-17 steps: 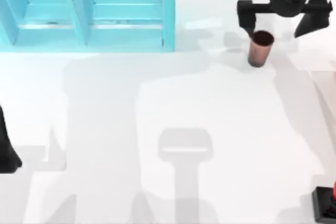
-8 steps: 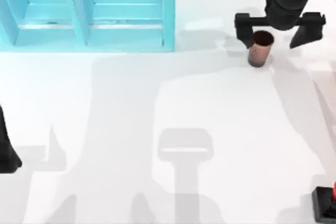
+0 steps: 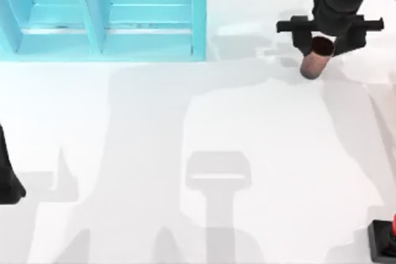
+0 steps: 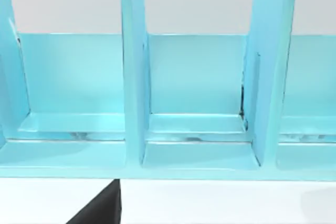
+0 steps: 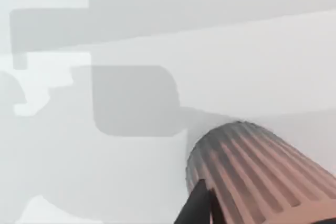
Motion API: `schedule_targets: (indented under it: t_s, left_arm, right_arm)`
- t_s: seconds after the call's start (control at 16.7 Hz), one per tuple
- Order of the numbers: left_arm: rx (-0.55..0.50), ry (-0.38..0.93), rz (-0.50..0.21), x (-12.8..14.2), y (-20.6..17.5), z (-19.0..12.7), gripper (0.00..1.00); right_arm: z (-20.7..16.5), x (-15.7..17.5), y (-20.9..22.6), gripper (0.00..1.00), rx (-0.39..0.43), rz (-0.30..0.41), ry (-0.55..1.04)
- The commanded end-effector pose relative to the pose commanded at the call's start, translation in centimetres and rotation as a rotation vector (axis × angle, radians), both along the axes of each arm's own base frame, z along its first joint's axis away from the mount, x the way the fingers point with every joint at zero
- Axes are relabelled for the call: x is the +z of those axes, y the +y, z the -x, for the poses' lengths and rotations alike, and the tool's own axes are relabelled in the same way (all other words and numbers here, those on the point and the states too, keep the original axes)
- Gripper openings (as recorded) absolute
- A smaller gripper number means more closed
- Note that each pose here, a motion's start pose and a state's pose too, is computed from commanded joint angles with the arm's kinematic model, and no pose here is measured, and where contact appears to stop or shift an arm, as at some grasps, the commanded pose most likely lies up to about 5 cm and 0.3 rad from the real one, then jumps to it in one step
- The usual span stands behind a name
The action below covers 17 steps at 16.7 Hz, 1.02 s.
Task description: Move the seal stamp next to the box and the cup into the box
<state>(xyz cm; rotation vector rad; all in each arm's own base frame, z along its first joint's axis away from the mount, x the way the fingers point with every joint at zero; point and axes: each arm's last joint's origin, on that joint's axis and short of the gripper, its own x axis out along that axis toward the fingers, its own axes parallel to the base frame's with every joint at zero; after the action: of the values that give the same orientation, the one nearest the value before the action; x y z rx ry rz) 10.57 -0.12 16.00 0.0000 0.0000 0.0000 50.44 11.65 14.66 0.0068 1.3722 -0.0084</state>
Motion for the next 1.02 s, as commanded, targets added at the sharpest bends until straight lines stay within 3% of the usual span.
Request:
schedule_targets:
  t_s: [0.24,0.3,1.02]
  left_arm:
    - [0.0,0.0,0.0,0.0,0.0,0.0,1.0]
    - [0.0,0.0,0.0,0.0,0.0,0.0,1.0]
    - [0.0,0.0,0.0,0.0,0.0,0.0,1.0]
  right_arm:
    - [0.0,0.0,0.0,0.02,0.0,0.0,0.0]
    - [0.0,0.0,0.0,0.0,0.0,0.0,0.0]
    - [-0.4,1.2,-1.2,0.0,-0.011,-0.001,-0.002]
